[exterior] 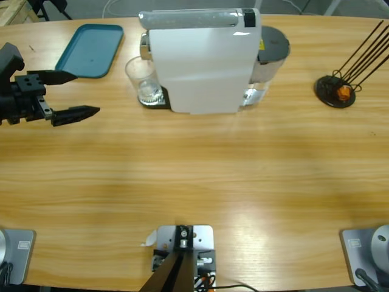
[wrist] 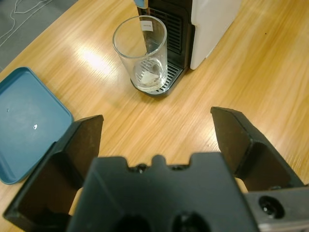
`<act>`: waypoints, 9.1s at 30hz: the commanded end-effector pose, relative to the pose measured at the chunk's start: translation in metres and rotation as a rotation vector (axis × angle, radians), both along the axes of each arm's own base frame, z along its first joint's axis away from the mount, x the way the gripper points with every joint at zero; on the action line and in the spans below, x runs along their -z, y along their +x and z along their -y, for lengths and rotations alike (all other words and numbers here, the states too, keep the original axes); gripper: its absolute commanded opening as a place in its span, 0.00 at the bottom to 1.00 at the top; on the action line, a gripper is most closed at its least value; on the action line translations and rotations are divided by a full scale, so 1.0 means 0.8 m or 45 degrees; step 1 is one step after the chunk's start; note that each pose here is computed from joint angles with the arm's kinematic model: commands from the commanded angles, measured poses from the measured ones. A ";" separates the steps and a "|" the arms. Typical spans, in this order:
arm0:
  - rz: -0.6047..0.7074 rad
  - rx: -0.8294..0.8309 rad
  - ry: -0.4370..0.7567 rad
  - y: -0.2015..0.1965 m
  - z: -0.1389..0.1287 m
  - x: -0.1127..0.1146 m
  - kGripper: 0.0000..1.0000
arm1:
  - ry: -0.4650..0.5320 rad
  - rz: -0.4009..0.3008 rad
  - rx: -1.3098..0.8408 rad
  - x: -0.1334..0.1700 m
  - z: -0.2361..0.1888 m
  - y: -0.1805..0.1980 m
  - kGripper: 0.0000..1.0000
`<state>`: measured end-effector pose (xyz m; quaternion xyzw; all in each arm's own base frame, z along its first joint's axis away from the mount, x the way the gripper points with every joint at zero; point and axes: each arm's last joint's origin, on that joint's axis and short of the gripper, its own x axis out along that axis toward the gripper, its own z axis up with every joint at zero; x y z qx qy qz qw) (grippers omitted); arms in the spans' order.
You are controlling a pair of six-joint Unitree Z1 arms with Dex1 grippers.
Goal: Pour coffee
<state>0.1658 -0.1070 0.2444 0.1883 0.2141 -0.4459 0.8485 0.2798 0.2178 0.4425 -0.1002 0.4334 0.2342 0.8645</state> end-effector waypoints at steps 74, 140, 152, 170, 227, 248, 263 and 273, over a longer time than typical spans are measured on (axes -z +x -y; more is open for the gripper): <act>-0.138 -0.068 -0.136 -0.066 -0.015 -0.028 1.00 | 0.215 0.295 -0.208 0.169 0.172 -0.232 1.00; -0.092 -0.126 -0.099 -0.070 -0.022 -0.013 1.00 | 0.200 0.232 -0.242 0.176 0.166 -0.229 1.00; -0.023 -0.217 -0.092 -0.044 -0.015 -0.026 1.00 | 0.180 0.203 -0.241 0.180 0.163 -0.225 1.00; -0.128 0.123 -0.149 0.035 -0.002 -0.002 1.00 | 0.152 0.154 -0.253 0.187 0.156 -0.218 1.00; -0.089 0.433 -0.228 0.174 0.083 0.084 1.00 | 0.101 0.076 -0.254 0.202 0.142 -0.203 1.00; -0.083 0.352 -0.164 0.175 0.079 0.088 0.91 | 0.104 0.085 -0.251 0.202 0.141 -0.201 1.00; -0.101 0.342 -0.146 0.172 0.078 0.088 0.32 | 0.106 0.094 -0.249 0.201 0.142 -0.202 1.00; -0.087 0.370 -0.138 0.165 0.075 0.089 0.00 | 0.112 0.103 -0.249 0.200 0.143 -0.203 1.00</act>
